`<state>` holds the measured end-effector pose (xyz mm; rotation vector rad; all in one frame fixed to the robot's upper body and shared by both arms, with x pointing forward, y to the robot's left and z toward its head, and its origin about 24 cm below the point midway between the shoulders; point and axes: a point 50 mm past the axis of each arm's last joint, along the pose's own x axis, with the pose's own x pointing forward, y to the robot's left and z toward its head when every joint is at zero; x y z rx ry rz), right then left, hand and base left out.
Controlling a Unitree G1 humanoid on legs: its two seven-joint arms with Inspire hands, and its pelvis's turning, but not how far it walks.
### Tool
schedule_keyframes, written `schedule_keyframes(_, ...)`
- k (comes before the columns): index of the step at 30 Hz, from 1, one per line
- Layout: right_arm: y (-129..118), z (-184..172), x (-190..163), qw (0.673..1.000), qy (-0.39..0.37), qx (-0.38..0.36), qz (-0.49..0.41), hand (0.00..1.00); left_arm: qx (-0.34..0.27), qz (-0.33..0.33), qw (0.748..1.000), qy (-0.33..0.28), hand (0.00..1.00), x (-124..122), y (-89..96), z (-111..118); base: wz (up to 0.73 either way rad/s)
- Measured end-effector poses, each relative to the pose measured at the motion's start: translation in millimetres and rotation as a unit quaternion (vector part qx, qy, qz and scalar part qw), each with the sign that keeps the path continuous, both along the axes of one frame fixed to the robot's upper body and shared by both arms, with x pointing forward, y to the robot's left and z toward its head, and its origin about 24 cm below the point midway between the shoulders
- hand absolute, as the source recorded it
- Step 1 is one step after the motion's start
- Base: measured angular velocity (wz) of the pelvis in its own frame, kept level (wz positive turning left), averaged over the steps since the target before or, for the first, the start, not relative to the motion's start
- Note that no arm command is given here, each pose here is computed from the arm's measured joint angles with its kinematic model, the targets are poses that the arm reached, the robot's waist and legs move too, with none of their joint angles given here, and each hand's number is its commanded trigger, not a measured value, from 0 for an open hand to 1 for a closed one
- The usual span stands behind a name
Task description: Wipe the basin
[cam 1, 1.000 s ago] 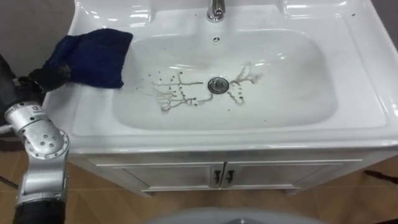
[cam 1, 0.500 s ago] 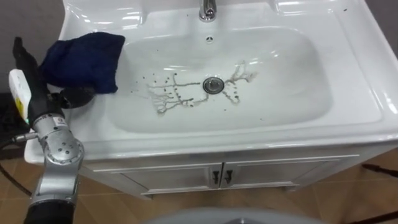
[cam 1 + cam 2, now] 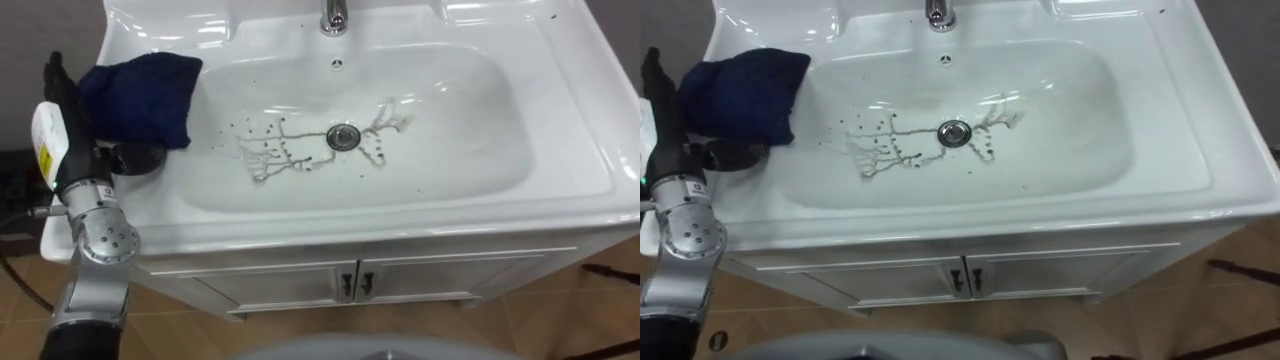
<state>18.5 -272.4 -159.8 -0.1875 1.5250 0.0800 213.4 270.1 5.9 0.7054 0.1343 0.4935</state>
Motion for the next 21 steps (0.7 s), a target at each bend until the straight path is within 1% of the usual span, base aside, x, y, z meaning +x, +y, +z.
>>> schedule_keyframes(4,0,0,0,1.000,-0.001,0.001,0.000,0.00,0.023,-0.015,0.999,-0.028,0.00,7,-4.9,14,-0.01)
schedule_keyframes(9,1,0,1,1.000,-0.001,0.003,0.000,0.00,0.041,-0.023,0.998,-0.045,0.00,16,-7.7,23,0.00)
schedule_keyframes(12,1,0,1,1.000,-0.001,0.003,-0.001,0.00,0.042,-0.022,0.998,-0.047,0.00,16,-8.3,23,0.00)
schedule_keyframes(21,1,0,-1,1.000,0.002,-0.002,-0.001,0.00,0.039,-0.043,0.998,-0.037,0.00,17,-19.0,17,0.00)
